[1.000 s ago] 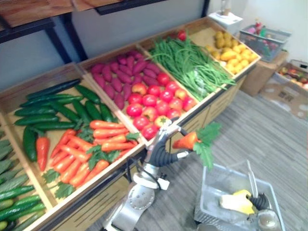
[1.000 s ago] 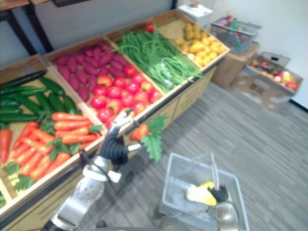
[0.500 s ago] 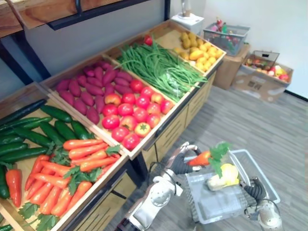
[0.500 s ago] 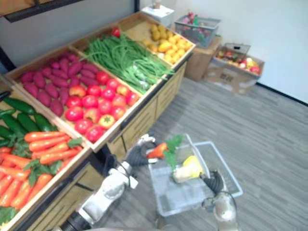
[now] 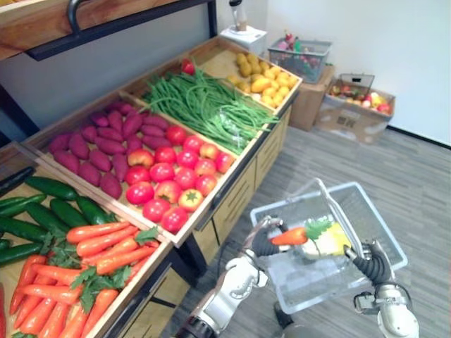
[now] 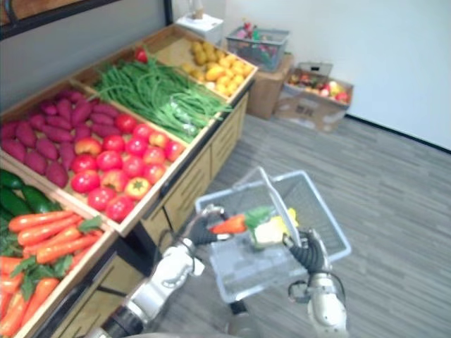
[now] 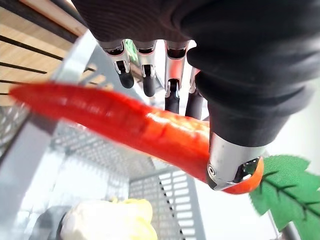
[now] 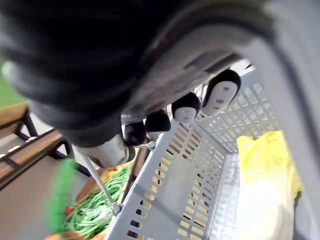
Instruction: Pick vegetable in the basket
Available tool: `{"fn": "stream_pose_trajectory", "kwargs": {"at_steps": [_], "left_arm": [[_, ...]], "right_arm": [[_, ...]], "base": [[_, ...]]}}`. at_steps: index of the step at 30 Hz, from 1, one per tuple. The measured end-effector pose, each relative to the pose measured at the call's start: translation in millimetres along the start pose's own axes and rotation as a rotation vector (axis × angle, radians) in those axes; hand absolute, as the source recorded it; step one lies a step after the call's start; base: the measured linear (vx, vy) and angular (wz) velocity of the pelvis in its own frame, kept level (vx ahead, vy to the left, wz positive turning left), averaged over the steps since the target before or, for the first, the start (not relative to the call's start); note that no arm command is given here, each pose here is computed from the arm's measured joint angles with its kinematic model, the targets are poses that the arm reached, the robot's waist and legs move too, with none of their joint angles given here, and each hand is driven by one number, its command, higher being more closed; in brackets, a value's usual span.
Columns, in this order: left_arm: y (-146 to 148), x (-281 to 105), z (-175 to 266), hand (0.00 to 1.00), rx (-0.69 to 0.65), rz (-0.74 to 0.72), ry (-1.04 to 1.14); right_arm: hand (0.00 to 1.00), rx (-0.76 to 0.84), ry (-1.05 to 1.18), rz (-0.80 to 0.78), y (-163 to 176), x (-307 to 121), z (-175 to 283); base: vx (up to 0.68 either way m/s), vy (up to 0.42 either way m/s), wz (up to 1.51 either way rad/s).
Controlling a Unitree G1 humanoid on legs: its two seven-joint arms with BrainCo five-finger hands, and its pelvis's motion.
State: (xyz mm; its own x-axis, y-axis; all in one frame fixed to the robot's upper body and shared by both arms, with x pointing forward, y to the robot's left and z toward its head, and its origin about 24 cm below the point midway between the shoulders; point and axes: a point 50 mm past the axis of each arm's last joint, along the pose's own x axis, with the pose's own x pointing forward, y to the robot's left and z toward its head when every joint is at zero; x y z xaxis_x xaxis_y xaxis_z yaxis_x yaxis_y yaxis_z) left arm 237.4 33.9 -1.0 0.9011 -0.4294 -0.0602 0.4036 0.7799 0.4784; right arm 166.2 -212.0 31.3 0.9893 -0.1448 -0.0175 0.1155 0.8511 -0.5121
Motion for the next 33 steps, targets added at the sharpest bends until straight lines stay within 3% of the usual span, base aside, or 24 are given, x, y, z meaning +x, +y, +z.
{"fn": "stream_pose_trajectory", "kwargs": {"at_steps": [7, 8, 16, 24, 27, 33], "left_arm": [[-33.2, 24.5, -1.9, 1.0, 0.09, -0.119, 0.075], [-34.5, 26.2, -3.2, 0.0, 0.114, -0.128, 0.079], [-35.2, 35.8, -14.7, 0.0, 0.218, -0.124, 0.181], [-32.0, 38.7, -11.6, 0.0, 0.213, -0.099, 0.178], [-27.0, 42.9, 3.2, 0.0, 0.186, -0.064, 0.118], [11.0, 32.2, 59.6, 0.0, 0.029, 0.135, -0.145]], "right_arm": [[1.0, 0.08, -0.099, 0.084, 15.6, -2.3, 21.2], [1.0, 0.083, -0.104, 0.093, 17.4, -2.9, 22.3], [1.0, 0.139, -0.103, 0.123, 24.8, -5.4, 24.6], [1.0, 0.133, -0.104, 0.121, 24.4, -5.4, 24.5], [1.0, 0.13, -0.101, 0.111, 23.4, -5.5, 23.9], [1.0, 0.092, -0.034, 0.085, 19.5, -10.6, 8.3]], "base": [[-0.01, -0.03, -0.05], [0.01, -0.041, -0.05], [0.0, -0.039, -0.01], [0.0, -0.049, 0.02], [-0.01, -0.058, 0.18], [0.0, -0.061, 0.24]]}}
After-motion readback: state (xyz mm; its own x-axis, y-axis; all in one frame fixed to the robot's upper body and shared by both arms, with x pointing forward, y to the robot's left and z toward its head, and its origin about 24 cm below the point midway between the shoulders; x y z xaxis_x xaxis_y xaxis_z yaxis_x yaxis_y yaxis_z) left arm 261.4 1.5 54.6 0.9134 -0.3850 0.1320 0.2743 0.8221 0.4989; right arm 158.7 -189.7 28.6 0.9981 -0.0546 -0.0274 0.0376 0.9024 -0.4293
